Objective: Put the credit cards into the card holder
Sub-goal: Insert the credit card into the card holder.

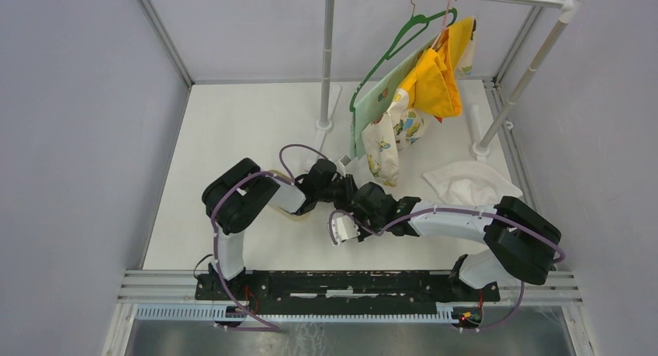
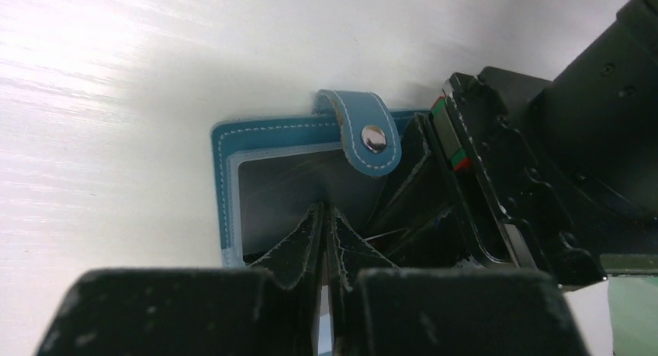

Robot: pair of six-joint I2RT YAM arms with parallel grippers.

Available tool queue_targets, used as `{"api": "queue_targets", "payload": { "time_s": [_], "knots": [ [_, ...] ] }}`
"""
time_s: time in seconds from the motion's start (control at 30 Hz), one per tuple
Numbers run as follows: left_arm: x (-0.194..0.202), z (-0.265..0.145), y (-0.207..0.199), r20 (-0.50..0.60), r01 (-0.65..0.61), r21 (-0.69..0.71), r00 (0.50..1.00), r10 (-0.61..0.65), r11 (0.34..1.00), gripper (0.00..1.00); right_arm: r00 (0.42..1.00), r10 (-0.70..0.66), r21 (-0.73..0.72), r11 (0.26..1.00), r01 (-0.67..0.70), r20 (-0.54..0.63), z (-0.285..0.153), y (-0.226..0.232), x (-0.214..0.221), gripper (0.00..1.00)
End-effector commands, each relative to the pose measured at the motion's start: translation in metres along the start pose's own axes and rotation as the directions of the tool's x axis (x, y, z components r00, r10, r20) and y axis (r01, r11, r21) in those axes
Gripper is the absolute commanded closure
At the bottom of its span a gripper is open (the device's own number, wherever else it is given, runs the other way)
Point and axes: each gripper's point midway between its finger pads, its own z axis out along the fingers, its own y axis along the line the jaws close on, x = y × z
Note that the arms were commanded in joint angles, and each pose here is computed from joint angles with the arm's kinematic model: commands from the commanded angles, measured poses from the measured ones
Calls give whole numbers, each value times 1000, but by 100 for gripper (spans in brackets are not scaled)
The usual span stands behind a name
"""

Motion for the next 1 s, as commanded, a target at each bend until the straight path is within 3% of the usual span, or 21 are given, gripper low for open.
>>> {"api": "queue_targets", "payload": {
  "time_s": [0.0,0.37,0.73,0.83,0.97],
  "knots": [
    [8,5,18,-21,-32,-53,999,31,998,70,999,6,86,996,-1,-52,-10,-21,3,92],
    [7,3,13,-20,-43,-42,999,42,998,64,990,17,122,993,1,-141,-18,-22,27,92],
    [3,-2,11,-4,-65,-59,998,65,996,61,987,59,126,991,-40,-149,-28,-27,43,92],
    [0,-3,9,3,-76,-70,997,77,995,60,996,72,84,994,-67,-52,-30,-23,28,91],
    [-1,-2,9,-1,-79,-75,997,80,994,59,981,108,-33,994,-104,162,-26,-4,-13,90]
  ]
}}
